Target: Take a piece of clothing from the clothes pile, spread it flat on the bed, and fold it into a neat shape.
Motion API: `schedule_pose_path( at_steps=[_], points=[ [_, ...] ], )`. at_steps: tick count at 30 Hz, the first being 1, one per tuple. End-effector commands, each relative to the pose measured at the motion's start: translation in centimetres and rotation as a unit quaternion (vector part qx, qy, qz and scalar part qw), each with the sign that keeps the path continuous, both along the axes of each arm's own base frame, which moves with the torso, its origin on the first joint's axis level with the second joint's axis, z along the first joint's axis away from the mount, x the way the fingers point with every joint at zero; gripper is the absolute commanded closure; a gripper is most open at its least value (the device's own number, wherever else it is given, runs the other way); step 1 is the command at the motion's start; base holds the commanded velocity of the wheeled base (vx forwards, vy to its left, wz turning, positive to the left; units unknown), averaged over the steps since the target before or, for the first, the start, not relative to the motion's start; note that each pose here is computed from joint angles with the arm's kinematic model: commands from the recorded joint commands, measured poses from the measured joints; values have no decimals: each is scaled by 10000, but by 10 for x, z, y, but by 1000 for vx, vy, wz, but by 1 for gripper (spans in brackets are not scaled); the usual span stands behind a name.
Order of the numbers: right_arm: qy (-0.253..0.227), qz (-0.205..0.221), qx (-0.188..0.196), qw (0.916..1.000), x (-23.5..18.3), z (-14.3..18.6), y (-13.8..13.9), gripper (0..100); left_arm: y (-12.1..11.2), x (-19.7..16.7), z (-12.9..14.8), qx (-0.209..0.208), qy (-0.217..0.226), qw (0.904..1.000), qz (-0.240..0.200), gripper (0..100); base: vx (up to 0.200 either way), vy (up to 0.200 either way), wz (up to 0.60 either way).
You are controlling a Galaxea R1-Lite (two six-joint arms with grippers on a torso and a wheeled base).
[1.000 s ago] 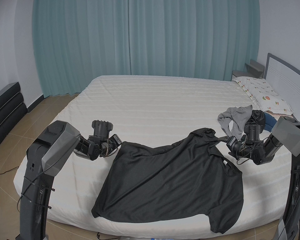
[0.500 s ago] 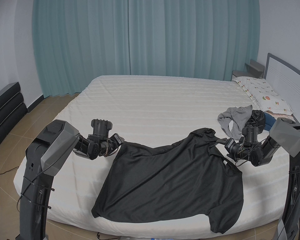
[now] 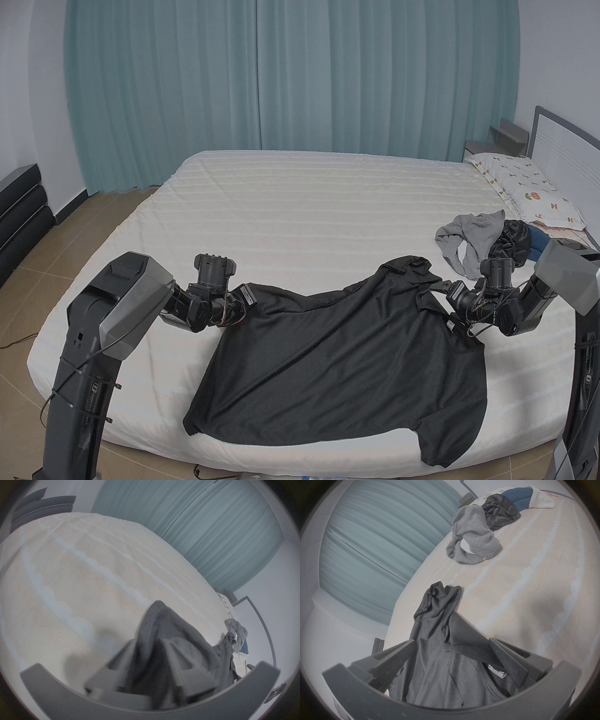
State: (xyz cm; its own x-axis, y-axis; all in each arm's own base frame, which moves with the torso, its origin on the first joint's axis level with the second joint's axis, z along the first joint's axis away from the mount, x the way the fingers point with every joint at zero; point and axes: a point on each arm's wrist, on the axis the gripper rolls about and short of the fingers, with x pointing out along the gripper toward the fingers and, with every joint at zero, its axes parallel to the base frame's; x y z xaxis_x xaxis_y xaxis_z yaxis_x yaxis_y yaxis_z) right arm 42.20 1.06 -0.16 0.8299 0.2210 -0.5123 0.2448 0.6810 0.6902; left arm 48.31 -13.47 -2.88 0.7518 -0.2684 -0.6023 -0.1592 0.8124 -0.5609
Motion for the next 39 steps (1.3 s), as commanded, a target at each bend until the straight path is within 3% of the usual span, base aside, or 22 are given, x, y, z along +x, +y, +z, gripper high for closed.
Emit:
schedule_pose_path(
  at_steps=[1,6,13,18,26,39],
  points=[
    [57,25,1,10000,0,-5,2,0,-2,2,-9,33,29,10000,14,100,0,0,0],
    [86,0,-10,10000,0,-8,0,0,6,11,0,220,-219,9983,499,100,0,0,0],
    [136,50,-51,9999,2,-13,1,0,36,23,27,410,-603,9900,1206,100,0,0,0],
    [117,66,-63,9999,11,-17,2,0,46,25,32,429,-632,9886,1299,100,0,0,0],
    [88,281,-397,9988,15,-28,2,0,47,25,22,466,-545,9890,1294,100,0,0,0],
    [-264,266,-505,9980,31,-21,-2,0,80,28,24,494,-509,9844,1610,100,0,0,0]
  ],
)
